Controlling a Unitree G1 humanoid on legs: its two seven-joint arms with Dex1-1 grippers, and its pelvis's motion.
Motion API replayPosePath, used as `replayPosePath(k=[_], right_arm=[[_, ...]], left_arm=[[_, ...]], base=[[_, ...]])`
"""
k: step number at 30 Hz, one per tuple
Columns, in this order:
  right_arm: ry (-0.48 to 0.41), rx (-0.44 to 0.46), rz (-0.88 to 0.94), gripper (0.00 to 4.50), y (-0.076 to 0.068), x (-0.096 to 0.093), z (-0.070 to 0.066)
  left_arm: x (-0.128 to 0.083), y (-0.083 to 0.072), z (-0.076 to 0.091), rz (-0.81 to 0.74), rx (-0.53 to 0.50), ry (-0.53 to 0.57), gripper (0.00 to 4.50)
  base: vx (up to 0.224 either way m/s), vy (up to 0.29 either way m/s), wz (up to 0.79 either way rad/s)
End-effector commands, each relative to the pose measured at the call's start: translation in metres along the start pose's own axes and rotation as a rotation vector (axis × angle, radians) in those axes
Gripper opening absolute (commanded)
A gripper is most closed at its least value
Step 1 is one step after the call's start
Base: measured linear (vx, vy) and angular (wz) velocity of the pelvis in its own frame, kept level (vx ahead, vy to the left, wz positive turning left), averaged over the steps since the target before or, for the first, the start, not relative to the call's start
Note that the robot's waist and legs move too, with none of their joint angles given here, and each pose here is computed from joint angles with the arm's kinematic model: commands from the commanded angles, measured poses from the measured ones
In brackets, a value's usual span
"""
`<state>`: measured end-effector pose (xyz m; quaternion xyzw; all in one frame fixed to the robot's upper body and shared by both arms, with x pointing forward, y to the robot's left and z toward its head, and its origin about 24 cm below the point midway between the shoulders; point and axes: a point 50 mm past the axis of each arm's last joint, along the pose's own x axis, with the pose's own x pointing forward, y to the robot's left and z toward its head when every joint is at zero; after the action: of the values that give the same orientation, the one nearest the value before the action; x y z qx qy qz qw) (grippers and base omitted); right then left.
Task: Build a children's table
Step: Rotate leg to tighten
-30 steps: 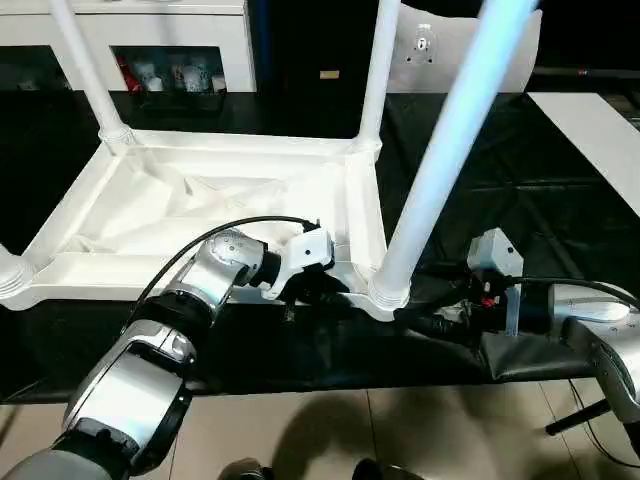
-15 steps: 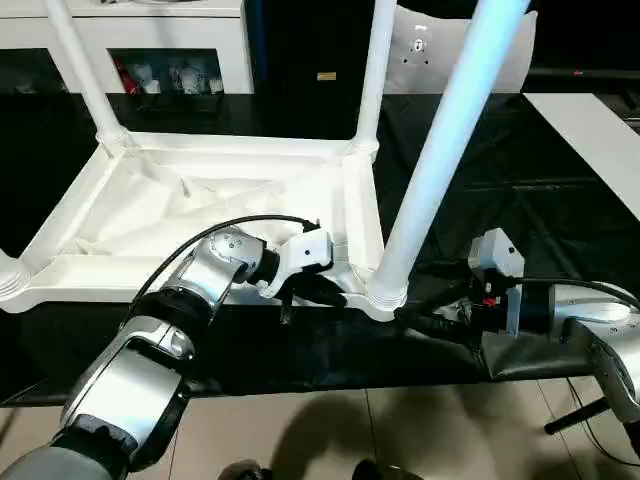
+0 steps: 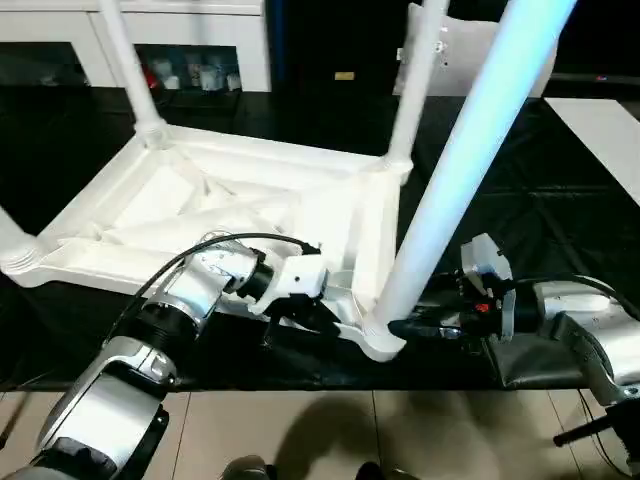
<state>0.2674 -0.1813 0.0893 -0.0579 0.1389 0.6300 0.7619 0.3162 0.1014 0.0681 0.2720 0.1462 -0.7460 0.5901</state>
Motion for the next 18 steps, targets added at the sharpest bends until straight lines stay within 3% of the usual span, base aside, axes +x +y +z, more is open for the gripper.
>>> replayPosePath(k=[1, 3, 14, 18], right_arm=[[-0.005, -0.001, 0.031, 3.22, -0.001, 0.0, 0.001], [-0.002, 0.002, 0.062, 3.22, -0.001, 0.003, 0.001], [0.012, 0.018, 0.14, 2.13, -0.001, 0.01, 0.0], [0.004, 0.035, 0.166, 2.04, 0.002, 0.014, -0.002]], left_arm=[[0.001, 0.002, 0.015, -0.027, 0.083, -0.008, 0.0], [0.002, 0.001, 0.016, -0.03, 0.086, -0.007, 0.0], [0.0, 0.0, 0.014, -0.026, 0.07, 0.005, 0.0], [-0.003, -0.001, 0.009, -0.009, 0.017, 0.01, 0.0]], base=[[0.0, 0.0, 0.0], [0.0, 0.0, 0.0], [0.0, 0.0, 0.0], [0.0, 0.0, 0.0]])
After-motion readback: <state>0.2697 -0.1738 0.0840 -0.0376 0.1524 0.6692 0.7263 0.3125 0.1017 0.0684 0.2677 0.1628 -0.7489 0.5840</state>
